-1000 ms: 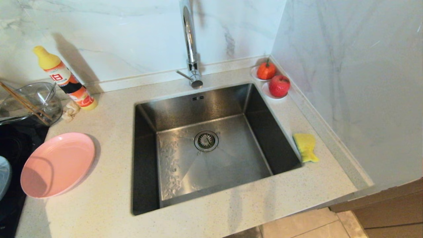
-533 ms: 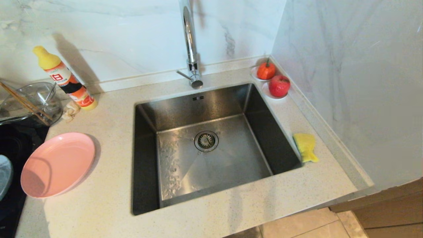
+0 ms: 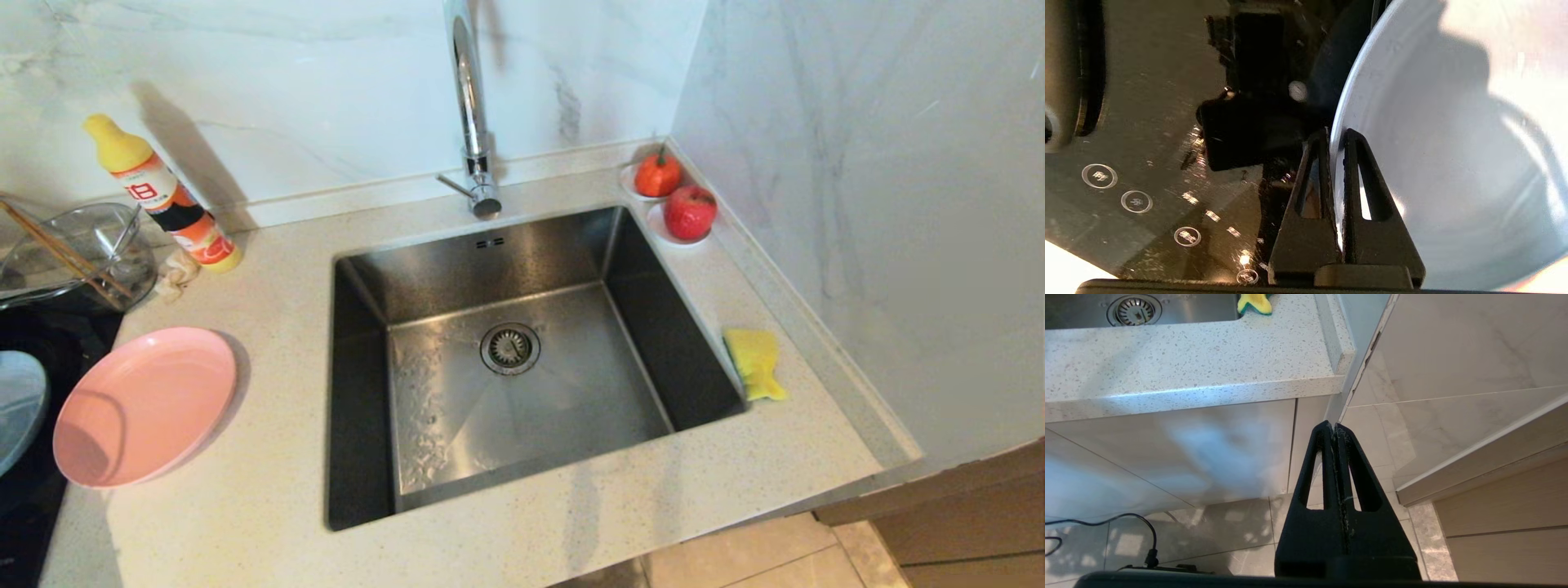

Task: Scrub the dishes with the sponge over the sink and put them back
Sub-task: Place the plate on the plate

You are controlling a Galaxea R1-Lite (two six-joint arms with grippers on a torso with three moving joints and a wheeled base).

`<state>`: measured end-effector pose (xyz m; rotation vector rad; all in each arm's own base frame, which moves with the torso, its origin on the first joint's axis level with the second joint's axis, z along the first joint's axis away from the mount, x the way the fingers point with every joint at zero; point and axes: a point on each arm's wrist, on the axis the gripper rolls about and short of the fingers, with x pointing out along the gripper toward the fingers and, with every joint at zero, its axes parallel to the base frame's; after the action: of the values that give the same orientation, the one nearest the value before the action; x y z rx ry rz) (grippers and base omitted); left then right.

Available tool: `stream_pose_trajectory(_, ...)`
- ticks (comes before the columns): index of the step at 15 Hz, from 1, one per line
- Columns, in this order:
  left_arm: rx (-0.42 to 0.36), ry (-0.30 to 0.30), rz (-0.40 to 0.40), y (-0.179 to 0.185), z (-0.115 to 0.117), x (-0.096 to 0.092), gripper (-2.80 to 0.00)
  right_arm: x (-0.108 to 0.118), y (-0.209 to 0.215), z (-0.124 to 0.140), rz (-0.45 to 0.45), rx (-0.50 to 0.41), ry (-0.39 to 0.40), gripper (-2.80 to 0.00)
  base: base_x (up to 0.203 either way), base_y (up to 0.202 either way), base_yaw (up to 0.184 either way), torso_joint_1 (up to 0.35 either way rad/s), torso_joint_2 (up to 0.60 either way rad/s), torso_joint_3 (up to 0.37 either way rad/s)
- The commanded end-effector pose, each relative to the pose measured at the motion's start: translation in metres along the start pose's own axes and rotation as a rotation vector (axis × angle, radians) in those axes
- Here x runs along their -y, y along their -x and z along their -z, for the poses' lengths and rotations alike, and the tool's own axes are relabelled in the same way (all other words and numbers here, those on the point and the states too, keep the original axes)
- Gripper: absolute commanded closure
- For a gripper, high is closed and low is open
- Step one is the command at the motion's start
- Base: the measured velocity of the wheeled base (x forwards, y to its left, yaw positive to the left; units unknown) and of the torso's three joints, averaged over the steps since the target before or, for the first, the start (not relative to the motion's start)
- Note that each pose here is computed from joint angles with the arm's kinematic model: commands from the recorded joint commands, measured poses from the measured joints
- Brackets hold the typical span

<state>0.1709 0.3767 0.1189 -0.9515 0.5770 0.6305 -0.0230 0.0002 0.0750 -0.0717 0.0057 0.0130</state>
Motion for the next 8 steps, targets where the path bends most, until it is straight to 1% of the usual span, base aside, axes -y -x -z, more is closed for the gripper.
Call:
stream_pose_trajectory(1,0.028,-0.022,0.011,0.012,-0.004,0.009,0.00,0.000,0.000,0.000,-0.001,0.000,0.002,0.00,0.000,0.000,0.000,0.000,0.00,0.000)
stream_pose_trajectory(3,0.057,-0.041,0.022,0.027,-0.006,0.019,0.00,0.000,0.000,0.000,-0.001,0.000,0.002,0.00,0.000,0.000,0.000,0.000,0.00,0.000)
stream_pose_trajectory(6,0.032,-0.041,0.079,0.050,-0.002,0.035,0.00,0.000,0.000,0.000,-0.001,0.000,0.002,0.00,0.000,0.000,0.000,0.000,0.00,0.000)
stream_pose_trajectory(8,0.028,-0.050,0.098,0.064,0.001,0.044,0.00,0.000,0.000,0.000,-0.001,0.000,0.000,0.00,0.000,0.000,0.000,0.000,0.00,0.000)
